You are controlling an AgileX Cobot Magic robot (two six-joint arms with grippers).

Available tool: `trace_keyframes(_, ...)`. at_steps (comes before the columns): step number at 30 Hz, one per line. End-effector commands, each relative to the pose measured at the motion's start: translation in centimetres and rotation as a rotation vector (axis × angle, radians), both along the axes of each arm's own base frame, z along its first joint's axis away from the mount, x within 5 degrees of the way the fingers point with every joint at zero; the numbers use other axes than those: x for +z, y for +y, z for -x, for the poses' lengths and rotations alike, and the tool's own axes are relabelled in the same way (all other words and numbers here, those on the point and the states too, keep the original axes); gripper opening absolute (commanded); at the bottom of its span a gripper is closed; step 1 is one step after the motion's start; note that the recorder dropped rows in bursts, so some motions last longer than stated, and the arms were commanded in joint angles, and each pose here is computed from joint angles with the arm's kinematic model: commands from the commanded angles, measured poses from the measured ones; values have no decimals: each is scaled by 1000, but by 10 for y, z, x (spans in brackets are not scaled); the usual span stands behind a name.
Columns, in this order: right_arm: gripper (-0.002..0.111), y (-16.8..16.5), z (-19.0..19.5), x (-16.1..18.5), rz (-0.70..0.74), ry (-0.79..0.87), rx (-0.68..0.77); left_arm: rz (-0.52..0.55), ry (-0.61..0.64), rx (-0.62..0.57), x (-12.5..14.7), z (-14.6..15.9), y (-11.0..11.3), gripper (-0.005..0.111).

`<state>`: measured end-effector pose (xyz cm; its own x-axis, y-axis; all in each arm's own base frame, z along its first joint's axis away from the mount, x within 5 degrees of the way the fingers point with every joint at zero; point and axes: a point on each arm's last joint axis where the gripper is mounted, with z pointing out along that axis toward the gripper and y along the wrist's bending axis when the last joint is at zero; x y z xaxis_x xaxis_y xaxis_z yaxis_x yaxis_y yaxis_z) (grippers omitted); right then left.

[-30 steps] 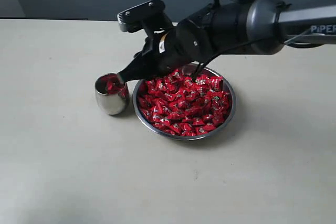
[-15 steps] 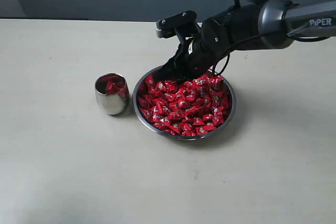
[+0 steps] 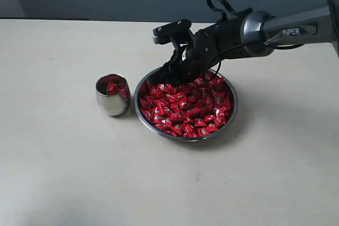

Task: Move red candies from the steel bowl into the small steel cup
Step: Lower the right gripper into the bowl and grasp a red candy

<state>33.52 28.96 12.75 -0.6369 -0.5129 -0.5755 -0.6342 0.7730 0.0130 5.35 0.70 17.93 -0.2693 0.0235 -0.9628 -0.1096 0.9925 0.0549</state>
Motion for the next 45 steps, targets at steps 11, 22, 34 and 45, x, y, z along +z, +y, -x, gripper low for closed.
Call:
trace_keyframes(11,31,14,7,1,11,-48,88,-2,-18,-8,4,0,0,0)
trace_keyframes(22,29,7,3,-3,72,-61,124,-2,-18,-8,4,0,0,0)
trace_keyframes(34,-1,1,5,1,160,-56,165,-2,-18,-8,4,0,0,0)
trace_keyframes(45,-1,-1,12,50,108,-113,155,-2,-18,-8,4,0,0,0)
